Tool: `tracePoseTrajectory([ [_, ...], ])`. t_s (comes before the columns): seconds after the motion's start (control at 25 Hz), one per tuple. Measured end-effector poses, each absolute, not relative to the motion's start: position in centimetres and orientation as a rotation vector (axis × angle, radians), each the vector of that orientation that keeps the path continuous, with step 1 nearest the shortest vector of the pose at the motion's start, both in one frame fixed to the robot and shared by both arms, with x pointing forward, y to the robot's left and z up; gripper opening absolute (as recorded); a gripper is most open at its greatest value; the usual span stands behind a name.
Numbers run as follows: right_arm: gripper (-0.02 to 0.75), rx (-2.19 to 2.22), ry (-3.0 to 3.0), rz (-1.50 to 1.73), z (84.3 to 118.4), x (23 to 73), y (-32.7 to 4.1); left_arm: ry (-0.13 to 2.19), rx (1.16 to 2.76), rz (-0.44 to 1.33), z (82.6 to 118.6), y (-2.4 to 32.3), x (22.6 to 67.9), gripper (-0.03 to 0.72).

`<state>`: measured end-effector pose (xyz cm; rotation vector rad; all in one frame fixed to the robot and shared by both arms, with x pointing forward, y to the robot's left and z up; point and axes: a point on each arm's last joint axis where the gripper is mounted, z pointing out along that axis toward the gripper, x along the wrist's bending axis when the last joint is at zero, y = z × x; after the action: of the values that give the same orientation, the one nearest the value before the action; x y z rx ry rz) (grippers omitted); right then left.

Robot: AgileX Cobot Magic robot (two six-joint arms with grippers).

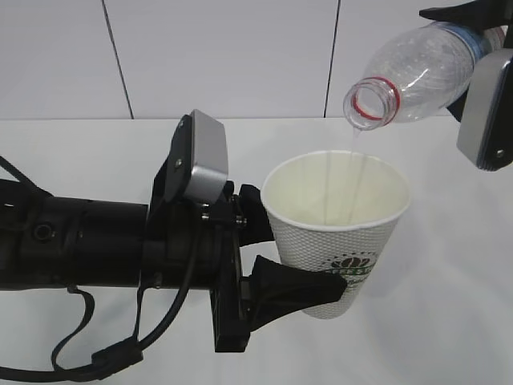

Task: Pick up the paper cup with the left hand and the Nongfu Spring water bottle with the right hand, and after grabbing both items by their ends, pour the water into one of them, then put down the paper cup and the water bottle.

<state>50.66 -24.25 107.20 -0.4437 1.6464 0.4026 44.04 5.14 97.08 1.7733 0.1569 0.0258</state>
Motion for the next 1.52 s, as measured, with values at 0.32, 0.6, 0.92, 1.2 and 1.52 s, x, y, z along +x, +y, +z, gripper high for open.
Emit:
tracePoseTrajectory([
  [0.32,0.480,-0.444,1.646,0.402,107.20,50.66,-24.25,0.157,1.773,0.026,97.08,5.14,44.04,0.505],
  [0.6,0.480,-0.447,1.645,0.399,107.20,50.66,-24.25,0.157,1.773,0.026,97.08,5.14,44.04,0.505],
  [0.92,0.480,-0.455,1.642,0.392,107.20,50.66,-24.25,0.157,1.773,0.026,97.08,5.14,44.04,0.505],
  [1.2,0.480,-0.459,1.641,0.389,107.20,50.66,-24.25,0.157,1.773,0.026,97.08,5.14,44.04,0.505],
  [1.52,0.480,-0.459,1.641,0.389,107.20,50.66,-24.25,0.157,1.773,0.026,97.08,5.14,44.04,0.505],
])
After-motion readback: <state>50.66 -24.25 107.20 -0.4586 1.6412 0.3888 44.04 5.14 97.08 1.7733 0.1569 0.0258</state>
